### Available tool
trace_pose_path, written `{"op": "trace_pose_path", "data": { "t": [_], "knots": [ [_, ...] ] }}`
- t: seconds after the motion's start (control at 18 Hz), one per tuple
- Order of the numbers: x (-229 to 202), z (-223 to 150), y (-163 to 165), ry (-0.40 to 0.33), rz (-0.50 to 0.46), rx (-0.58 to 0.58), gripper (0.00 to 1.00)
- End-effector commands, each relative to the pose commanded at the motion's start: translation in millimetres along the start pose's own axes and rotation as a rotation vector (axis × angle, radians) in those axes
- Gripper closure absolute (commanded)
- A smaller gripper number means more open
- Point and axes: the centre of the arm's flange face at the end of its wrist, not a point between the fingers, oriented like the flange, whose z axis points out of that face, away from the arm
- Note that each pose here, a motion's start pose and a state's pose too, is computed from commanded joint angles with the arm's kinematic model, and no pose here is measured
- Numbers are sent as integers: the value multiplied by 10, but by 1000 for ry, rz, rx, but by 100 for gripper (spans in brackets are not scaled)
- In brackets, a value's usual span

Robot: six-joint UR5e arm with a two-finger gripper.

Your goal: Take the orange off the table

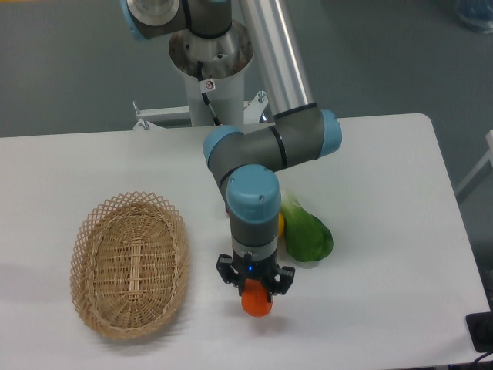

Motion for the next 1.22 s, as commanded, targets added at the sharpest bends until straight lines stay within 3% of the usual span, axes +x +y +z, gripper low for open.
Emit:
{"op": "trace_pose_path", "data": {
  "t": [0.11,0.22,0.39,0.61,1.22],
  "knots": [
    [-53,-351,25,23,111,-13,44],
    [-165,-560,99,60,118,-32,44],
    [-256,-965,59,100,226,-73,44],
    [-495,-1344,282,104,321,-81,44],
    [-616,-1503,413,108,297,-72,44]
  ]
}}
